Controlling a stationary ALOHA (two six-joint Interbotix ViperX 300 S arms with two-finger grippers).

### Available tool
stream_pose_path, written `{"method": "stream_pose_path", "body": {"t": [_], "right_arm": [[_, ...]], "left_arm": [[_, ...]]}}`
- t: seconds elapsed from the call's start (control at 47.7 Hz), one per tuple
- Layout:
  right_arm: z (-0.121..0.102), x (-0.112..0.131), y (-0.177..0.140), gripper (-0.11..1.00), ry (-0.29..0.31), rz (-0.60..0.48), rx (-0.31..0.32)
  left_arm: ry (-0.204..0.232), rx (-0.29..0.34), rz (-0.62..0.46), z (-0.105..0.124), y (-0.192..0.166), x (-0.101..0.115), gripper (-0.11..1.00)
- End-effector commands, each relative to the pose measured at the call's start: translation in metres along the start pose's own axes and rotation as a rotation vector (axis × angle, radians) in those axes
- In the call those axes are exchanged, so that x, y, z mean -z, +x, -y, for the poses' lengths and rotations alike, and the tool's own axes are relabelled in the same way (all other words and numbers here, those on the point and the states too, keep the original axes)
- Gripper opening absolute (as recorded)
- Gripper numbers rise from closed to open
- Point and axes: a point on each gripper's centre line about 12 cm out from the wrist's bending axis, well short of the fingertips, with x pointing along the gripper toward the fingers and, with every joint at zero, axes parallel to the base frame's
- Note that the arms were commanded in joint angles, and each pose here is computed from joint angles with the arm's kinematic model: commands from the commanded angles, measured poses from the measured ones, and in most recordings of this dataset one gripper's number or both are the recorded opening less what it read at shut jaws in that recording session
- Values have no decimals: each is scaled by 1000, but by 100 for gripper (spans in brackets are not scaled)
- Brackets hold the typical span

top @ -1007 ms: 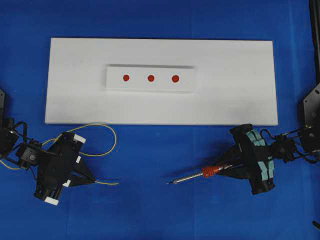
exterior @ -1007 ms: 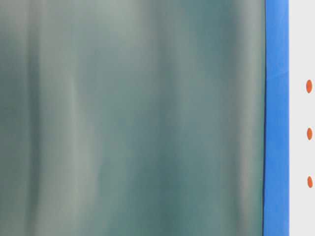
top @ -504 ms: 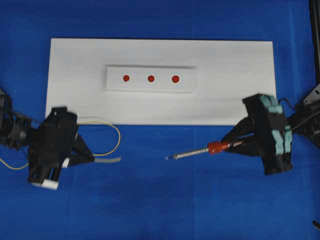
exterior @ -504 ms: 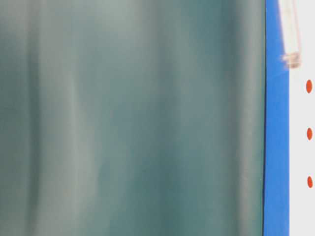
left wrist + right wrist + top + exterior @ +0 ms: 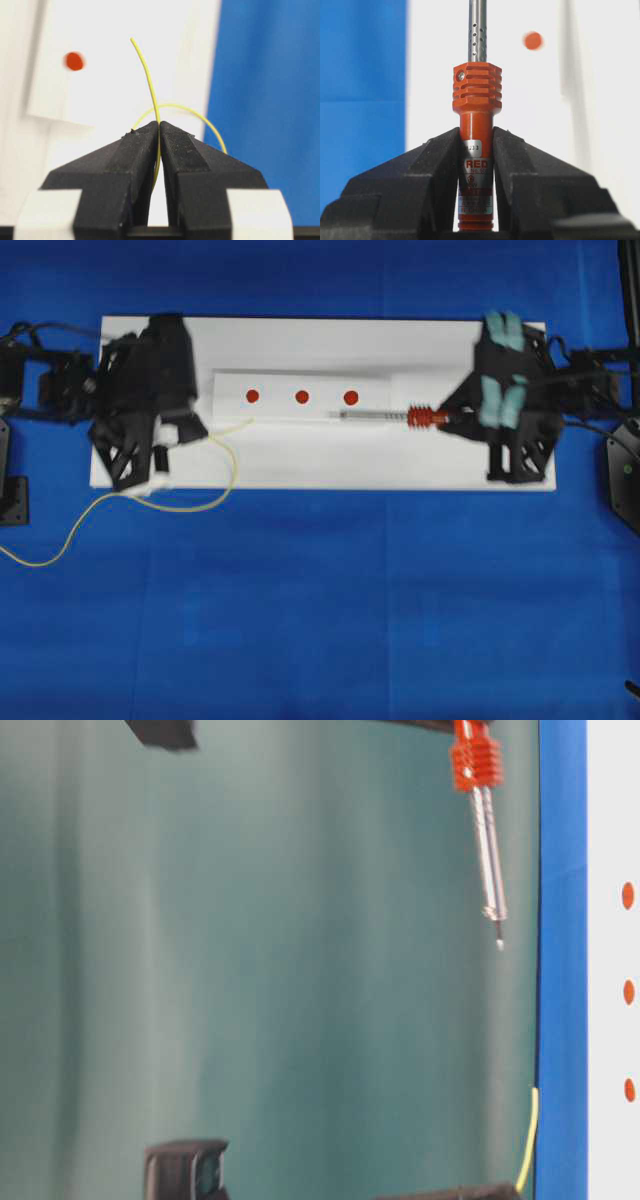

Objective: Touch the tip of the soldering iron to the tip of the solder at the mark.
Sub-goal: 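Lift both tools and carry them toward the red-dot strip, then bring the iron tip leftward toward the solder tip at the left red dot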

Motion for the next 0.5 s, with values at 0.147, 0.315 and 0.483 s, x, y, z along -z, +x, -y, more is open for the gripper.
{"method": "stream_pose_path", "body": {"t": [0.147,0.315,0.483], "right_arm": [[15,-19,18,6,-12,-29,51],[17,-22,27,6,-11,-46,57],[17,-24,27,6,-14,-42,57]], "left_arm": [[-35,-47,-29,-19,16,-12,1],[-49,-58,-55,-25,25,-9,1],[-55,-58,-55,-25,25,-9,1]]}}
